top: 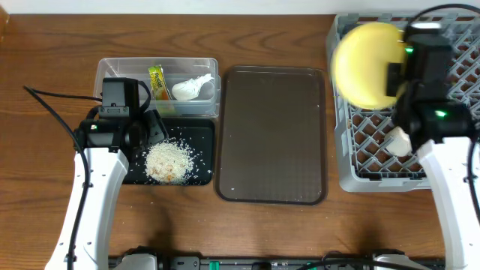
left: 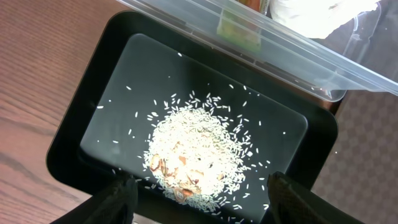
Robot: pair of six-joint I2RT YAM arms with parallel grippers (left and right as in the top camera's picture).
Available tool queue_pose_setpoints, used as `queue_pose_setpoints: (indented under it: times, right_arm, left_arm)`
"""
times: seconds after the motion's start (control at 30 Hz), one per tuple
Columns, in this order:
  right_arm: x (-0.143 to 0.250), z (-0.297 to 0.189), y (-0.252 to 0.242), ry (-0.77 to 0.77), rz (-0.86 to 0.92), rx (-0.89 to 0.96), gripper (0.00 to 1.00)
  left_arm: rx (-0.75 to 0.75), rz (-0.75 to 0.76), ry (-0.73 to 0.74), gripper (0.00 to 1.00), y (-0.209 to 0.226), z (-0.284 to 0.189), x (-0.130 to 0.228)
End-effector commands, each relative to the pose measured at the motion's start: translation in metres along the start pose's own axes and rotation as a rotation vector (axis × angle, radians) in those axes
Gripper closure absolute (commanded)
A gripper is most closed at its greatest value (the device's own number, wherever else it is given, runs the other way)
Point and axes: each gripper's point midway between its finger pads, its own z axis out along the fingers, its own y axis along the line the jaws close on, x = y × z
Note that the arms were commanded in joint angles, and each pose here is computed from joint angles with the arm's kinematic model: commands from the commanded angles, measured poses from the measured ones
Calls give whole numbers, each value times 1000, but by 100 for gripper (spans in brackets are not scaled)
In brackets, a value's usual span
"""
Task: Sort waste into correct bins and load items into the dishwasher rack
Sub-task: 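Lift the yellow plate and stand it upright in the rack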
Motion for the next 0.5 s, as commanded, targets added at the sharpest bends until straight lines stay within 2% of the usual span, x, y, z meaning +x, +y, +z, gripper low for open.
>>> queue_pose_setpoints:
  times: [0.0,0.07,0.37,0.47]
  right_arm:
    - [11,-2,-57,75,-133,275,99]
    - [19,-2,-65,112,-147,321,99]
    - [57,25,-46,265,-212,286,99]
    - [67,35,-49,309,-219,345,99]
  left_arm:
    - [-15,-16,-16,30,3,-3,-4]
    - [-15,-16,-16,30,3,-3,-4]
    - [-15,-16,-16,29,3,-3,-4]
    - [-15,-16,-16,30,3,-3,-4]
